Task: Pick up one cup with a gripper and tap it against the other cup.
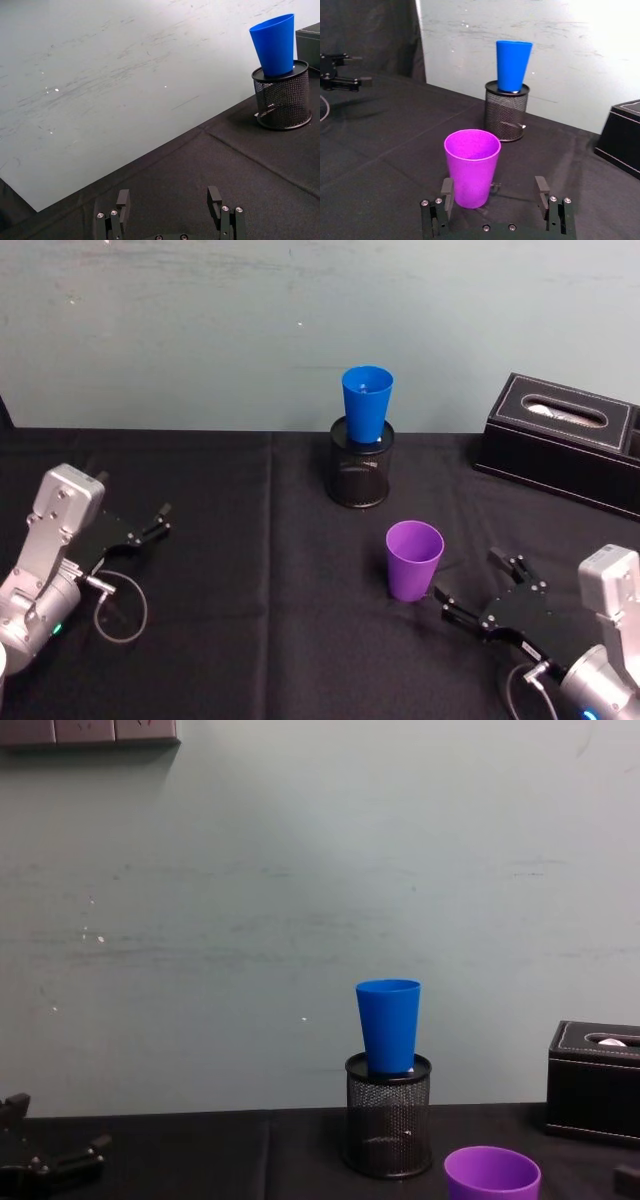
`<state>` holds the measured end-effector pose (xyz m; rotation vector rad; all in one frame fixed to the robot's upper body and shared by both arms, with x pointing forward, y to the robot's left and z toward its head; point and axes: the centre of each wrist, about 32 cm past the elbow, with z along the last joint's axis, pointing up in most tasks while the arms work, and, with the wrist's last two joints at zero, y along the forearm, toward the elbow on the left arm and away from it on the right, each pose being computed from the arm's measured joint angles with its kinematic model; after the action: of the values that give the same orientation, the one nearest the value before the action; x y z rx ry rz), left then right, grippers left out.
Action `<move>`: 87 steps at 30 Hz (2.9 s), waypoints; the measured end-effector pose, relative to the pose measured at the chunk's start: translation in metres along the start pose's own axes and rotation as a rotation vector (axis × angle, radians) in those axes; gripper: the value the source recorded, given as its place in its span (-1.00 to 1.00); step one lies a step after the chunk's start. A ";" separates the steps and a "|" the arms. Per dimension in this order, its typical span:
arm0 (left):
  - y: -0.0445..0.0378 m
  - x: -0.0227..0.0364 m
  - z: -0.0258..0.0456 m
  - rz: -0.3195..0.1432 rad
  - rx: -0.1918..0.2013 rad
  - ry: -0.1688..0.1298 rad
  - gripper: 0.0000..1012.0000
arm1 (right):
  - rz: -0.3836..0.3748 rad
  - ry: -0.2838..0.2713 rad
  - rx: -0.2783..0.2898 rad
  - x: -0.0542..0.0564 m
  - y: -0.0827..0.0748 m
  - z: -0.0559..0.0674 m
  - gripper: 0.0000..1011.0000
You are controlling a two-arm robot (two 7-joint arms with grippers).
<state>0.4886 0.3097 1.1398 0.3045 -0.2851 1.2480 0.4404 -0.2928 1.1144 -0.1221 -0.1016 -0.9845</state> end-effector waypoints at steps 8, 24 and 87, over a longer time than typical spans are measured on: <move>0.0000 0.0000 0.0000 0.000 0.000 0.000 1.00 | 0.023 0.003 0.014 0.001 0.014 -0.005 0.98; 0.0000 0.0000 0.0000 0.000 0.000 0.000 1.00 | 0.067 0.021 0.006 -0.004 0.023 -0.011 0.98; 0.0000 0.0000 0.0000 0.000 0.000 0.000 1.00 | 0.072 0.081 0.022 -0.006 0.058 -0.018 0.98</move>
<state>0.4886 0.3097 1.1398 0.3045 -0.2851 1.2479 0.4862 -0.2592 1.0928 -0.0647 -0.0338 -0.9153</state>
